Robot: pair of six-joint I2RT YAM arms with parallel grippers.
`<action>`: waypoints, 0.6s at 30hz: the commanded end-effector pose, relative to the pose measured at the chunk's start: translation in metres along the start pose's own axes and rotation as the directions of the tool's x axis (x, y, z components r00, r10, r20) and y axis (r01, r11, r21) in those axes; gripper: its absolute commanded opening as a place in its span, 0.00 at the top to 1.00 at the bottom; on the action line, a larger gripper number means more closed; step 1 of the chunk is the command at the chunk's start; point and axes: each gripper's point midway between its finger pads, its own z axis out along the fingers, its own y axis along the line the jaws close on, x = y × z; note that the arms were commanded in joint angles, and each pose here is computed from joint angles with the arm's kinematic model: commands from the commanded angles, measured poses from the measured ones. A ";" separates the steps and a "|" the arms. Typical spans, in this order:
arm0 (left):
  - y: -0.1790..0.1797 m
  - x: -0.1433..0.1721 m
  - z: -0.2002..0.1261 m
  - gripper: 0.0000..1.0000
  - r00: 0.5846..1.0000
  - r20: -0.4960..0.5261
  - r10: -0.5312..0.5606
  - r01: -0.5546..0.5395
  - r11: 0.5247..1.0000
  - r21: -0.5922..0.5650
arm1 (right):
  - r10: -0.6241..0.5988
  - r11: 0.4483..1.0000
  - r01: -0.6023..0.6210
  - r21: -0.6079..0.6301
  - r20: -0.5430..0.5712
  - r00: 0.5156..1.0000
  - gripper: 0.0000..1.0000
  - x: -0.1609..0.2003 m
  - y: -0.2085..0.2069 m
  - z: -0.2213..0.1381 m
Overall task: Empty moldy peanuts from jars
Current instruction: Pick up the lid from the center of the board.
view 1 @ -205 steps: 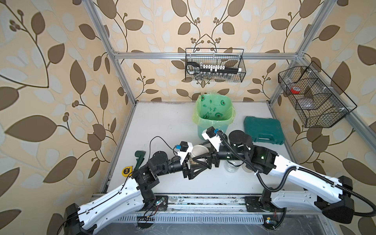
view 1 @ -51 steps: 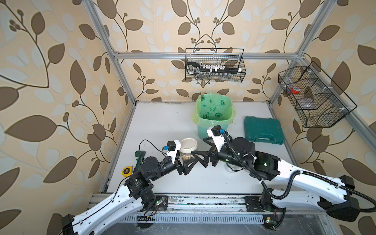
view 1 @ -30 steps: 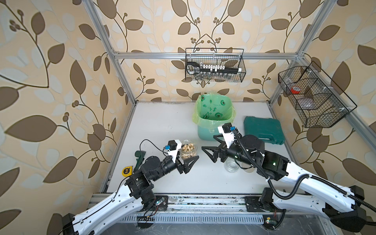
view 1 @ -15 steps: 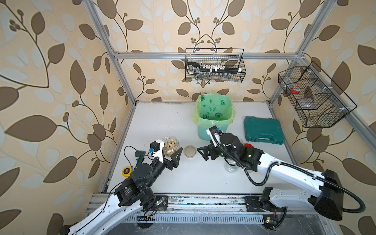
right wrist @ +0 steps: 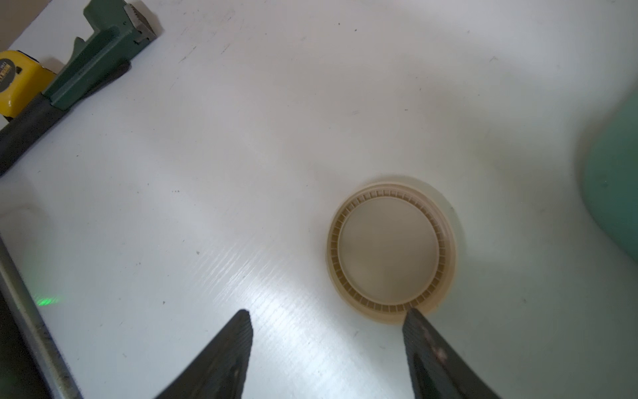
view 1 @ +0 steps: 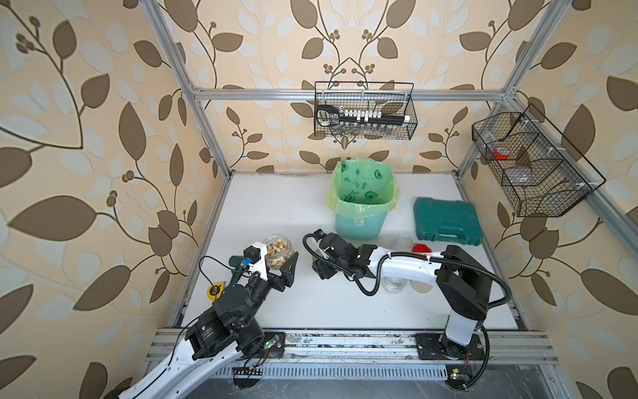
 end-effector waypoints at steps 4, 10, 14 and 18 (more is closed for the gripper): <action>0.001 -0.021 -0.003 1.00 0.997 0.078 -0.010 0.011 1.000 -0.006 | -0.036 0.999 0.036 0.003 -0.034 0.999 0.36 -0.007 0.011 0.019; -0.001 -0.021 -0.002 1.00 0.997 0.075 -0.007 0.008 1.000 -0.001 | -0.049 0.998 0.051 0.023 -0.094 0.994 0.45 0.004 0.009 0.034; -0.001 -0.020 -0.001 1.00 0.997 0.071 -0.005 0.005 1.000 -0.002 | -0.060 0.997 0.065 0.032 -0.133 0.989 0.53 0.015 0.010 0.039; -0.002 -0.020 0.000 1.00 0.998 0.070 -0.007 0.007 1.000 -0.001 | -0.069 0.995 0.080 0.061 -0.168 0.983 0.58 0.024 0.009 0.044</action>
